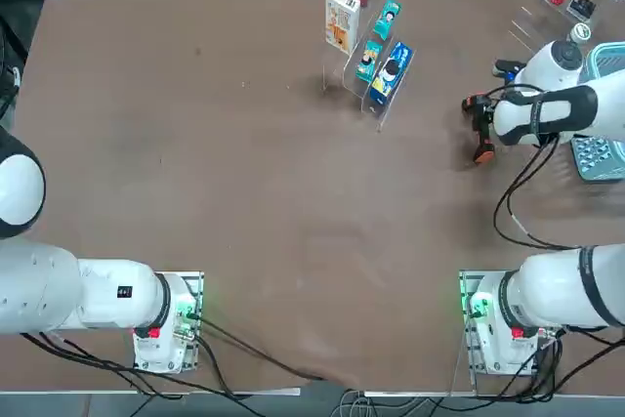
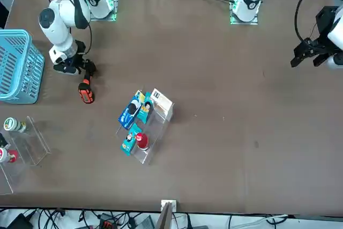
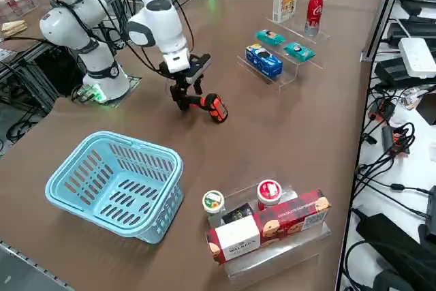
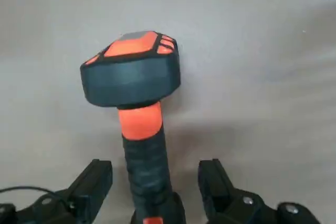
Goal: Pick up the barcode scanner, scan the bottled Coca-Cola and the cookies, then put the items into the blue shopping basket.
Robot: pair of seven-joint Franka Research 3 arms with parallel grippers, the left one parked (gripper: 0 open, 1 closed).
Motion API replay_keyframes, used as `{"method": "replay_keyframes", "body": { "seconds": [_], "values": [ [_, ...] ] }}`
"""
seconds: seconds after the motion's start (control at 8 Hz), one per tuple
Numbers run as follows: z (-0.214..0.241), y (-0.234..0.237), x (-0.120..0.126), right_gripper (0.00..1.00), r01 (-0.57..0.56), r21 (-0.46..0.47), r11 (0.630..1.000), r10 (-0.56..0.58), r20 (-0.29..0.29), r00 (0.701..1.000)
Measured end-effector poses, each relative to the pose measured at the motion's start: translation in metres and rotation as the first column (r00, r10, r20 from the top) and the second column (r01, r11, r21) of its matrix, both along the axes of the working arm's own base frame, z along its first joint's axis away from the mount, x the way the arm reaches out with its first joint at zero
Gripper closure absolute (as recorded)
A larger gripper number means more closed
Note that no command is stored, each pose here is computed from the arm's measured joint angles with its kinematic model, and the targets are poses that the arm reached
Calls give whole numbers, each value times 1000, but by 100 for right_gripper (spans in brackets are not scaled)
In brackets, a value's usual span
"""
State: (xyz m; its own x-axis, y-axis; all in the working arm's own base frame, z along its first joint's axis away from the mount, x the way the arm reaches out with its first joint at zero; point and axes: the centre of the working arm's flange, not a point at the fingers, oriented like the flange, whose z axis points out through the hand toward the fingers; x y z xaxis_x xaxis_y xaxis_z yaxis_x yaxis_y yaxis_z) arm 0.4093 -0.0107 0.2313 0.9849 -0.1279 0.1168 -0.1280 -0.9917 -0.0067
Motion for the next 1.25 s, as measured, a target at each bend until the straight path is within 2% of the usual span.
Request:
{"method": "replay_keyframes", "body": {
  "seconds": [0.12,0.38,0.62,0.88,1.12,1.25],
  "values": [
    [-6,0,1,1,-2,1,1000,2,1,1000],
    [-11,1,4,17,-5,2,1000,5,0,1000],
    [-10,2,8,57,-8,2,1000,8,4,1000],
    [-3,2,17,57,-16,1,1000,16,24,1000],
    [18,6,37,57,-47,-6,999,47,50,998],
    [41,11,50,57,-83,-12,996,84,24,996]
  ]
}}
